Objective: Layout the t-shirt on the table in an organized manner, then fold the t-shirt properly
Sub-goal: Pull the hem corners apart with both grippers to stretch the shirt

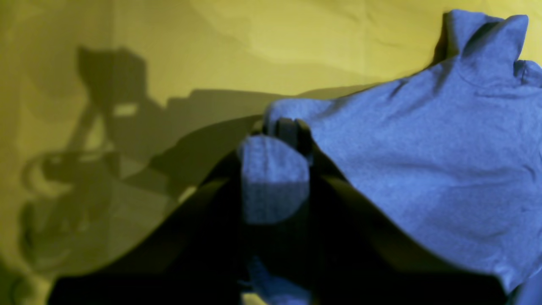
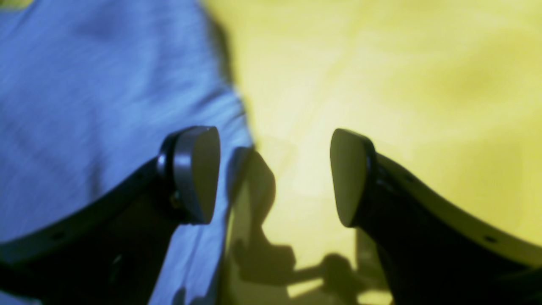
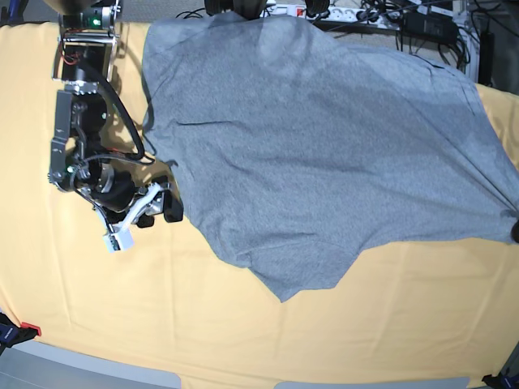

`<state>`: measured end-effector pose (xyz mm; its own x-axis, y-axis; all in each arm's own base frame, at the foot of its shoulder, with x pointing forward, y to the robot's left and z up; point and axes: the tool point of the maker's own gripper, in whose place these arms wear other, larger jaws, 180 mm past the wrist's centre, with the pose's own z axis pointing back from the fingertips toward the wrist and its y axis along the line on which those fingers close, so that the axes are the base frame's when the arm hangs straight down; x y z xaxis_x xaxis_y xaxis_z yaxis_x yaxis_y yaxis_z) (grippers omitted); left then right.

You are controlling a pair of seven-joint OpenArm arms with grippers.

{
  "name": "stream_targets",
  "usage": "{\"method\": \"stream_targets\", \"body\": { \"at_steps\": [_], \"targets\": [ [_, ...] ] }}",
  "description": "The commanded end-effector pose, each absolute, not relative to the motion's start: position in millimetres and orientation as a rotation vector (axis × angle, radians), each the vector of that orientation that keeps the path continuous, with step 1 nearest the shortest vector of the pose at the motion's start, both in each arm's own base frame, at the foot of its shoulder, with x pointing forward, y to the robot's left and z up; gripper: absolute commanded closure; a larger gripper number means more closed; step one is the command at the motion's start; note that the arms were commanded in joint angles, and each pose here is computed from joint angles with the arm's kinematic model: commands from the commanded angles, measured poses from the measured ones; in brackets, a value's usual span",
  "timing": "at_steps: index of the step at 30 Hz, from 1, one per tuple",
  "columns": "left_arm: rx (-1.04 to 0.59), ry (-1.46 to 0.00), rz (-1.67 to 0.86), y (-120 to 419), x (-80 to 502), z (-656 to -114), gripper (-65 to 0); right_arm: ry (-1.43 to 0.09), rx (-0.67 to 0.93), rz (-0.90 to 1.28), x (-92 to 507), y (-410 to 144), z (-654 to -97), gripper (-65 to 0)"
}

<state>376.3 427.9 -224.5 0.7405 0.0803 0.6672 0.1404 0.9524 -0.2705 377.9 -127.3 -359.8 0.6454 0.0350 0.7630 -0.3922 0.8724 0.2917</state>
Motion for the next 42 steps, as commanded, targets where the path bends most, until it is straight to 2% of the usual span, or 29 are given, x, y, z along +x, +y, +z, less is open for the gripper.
{"method": "stream_targets", "body": {
  "at_steps": [1, 6, 12, 17, 18, 19, 22, 23, 28, 35, 42],
  "targets": [
    [-0.313, -0.821, -0.031, 435, 383, -197, 0.0, -0.890, 0.483, 0.249, 392, -127, -344, -41.8],
    [-0.321, -0.820, -0.031, 434, 383, -197, 0.0, -0.800, 0.565, 0.205, 400, -114, -369, -41.8],
    [-0.343, -0.832, -0.028, 430, 384, -196, 0.0, -0.661, 0.842, 0.224, 384, -65, -379, -41.8],
    [-0.362, -0.836, -0.030, 425, 386, -198, 0.0, -0.651, 0.879, 0.219, 383, -55, -377, -41.2],
    [-0.368, -0.835, -0.032, 422, 387, -199, 0.0, -0.667, 0.876, 0.217, 386, -56, -375, -38.0],
    [-0.374, -0.836, -0.034, 420, 389, -200, 0.0, -0.678, 0.872, 0.220, 390, -57, -372, -32.2],
    [-0.404, -0.839, -0.042, 410, 393, -205, 0.0, -0.704, 0.859, 0.239, 402, -59, -360, -4.6],
    [-0.418, -0.845, -0.047, 406, 395, -205, 0.0, -0.711, 0.852, 0.247, 406, -62, -355, 0.0],
    [-0.505, -0.910, -0.078, 387, 405, -193, 0.0, -0.738, 0.779, 0.305, 430, -87, -327, 0.0],
    [-0.576, -0.994, -0.101, 366, 425, -168, 0.0, -0.784, 0.623, 0.330, 453, -154, -292, 0.0],
    [-0.717, -1.084, -0.147, 306, 464, -154, 0.0, -0.805, 0.464, 0.314, 457, -222, -273, 0.0]
  ]
}}
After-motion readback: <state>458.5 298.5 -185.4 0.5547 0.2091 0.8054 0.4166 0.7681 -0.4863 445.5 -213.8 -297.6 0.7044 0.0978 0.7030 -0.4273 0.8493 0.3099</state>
